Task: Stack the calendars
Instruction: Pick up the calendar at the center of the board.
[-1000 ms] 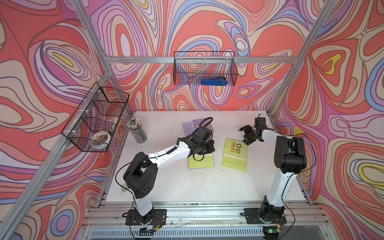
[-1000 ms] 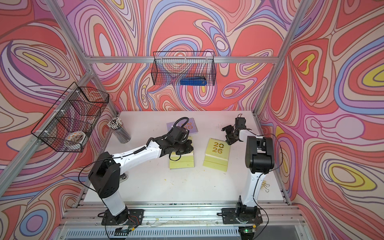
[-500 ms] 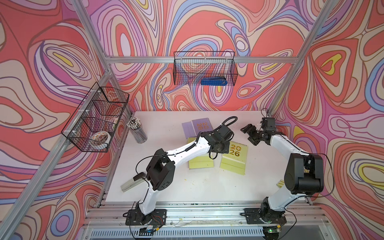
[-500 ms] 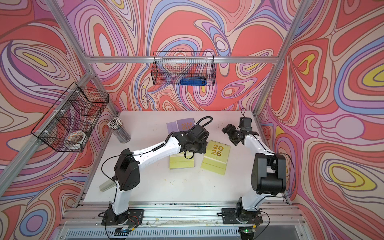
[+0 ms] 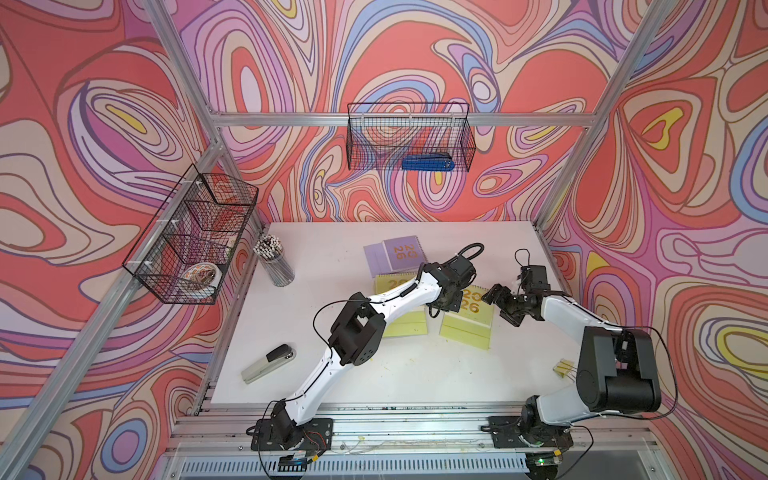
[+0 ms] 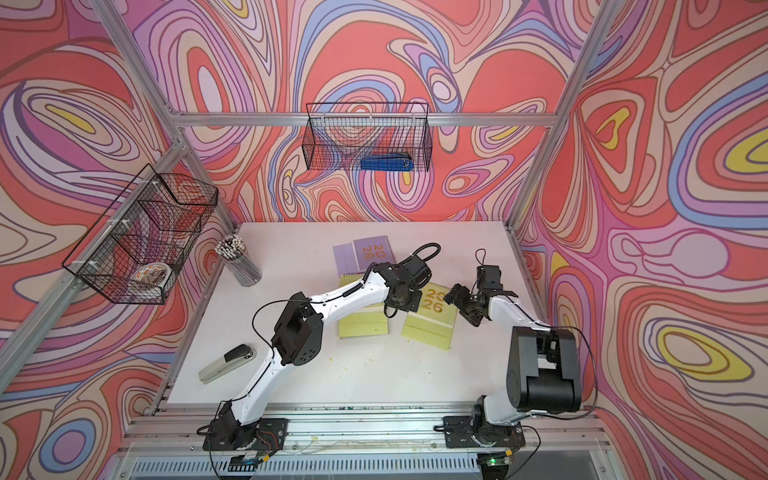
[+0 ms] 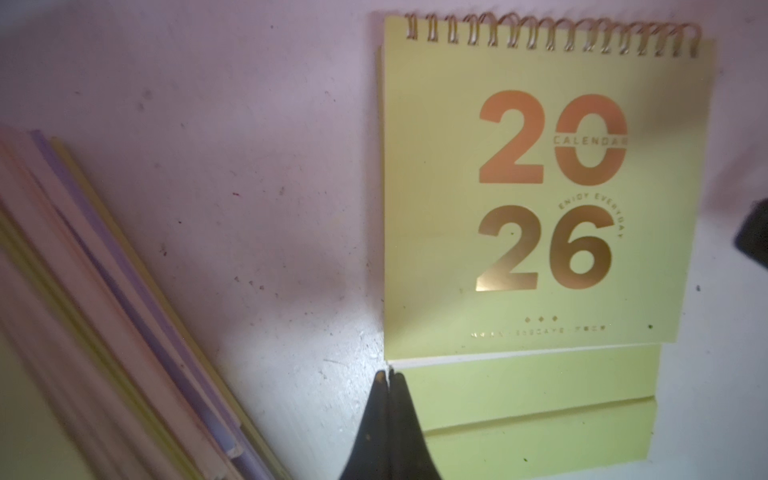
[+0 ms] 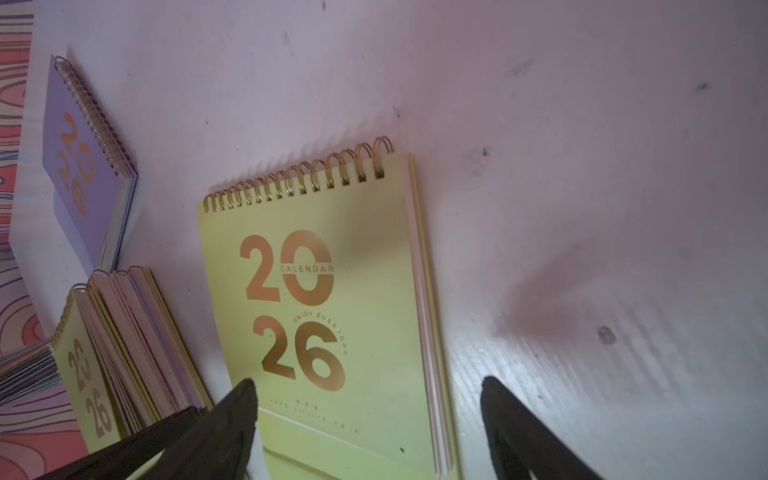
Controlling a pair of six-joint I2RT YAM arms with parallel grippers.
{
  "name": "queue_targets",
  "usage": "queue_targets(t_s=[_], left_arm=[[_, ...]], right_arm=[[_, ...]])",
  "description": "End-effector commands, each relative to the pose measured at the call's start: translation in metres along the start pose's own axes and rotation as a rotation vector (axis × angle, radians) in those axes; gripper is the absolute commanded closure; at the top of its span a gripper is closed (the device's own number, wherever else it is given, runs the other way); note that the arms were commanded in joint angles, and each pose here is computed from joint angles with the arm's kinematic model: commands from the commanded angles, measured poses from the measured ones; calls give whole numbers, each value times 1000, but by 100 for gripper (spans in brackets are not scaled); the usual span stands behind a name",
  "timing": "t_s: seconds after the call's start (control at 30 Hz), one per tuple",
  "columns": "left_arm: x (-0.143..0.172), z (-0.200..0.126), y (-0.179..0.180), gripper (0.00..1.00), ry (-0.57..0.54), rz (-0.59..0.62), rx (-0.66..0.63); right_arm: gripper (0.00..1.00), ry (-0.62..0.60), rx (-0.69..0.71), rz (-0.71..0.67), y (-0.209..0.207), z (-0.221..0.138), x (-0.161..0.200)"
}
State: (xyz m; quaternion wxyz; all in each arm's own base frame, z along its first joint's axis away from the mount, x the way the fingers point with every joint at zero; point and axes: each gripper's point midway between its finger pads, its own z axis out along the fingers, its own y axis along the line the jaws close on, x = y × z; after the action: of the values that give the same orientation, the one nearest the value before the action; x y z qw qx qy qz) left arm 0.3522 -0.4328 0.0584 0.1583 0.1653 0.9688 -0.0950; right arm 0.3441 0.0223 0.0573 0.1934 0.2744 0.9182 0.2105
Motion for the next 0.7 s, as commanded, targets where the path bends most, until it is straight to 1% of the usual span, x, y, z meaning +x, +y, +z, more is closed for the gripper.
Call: queue_targets(t_s=[0.0, 0.17, 0.43, 0.67], left_arm=[[3, 1, 7, 100, 26, 30, -41], [9, 14, 9, 100, 53, 34, -51], [11, 26, 7, 100, 74, 25, -28], [14, 34, 2, 100, 96, 14, 12]], right_arm=[[15, 7, -20, -23, 1, 4, 4], [15, 40, -34, -20, -1, 14, 10], [15, 90, -61, -8, -2, 25, 19], [16, 137, -137, 17, 4, 35, 29]])
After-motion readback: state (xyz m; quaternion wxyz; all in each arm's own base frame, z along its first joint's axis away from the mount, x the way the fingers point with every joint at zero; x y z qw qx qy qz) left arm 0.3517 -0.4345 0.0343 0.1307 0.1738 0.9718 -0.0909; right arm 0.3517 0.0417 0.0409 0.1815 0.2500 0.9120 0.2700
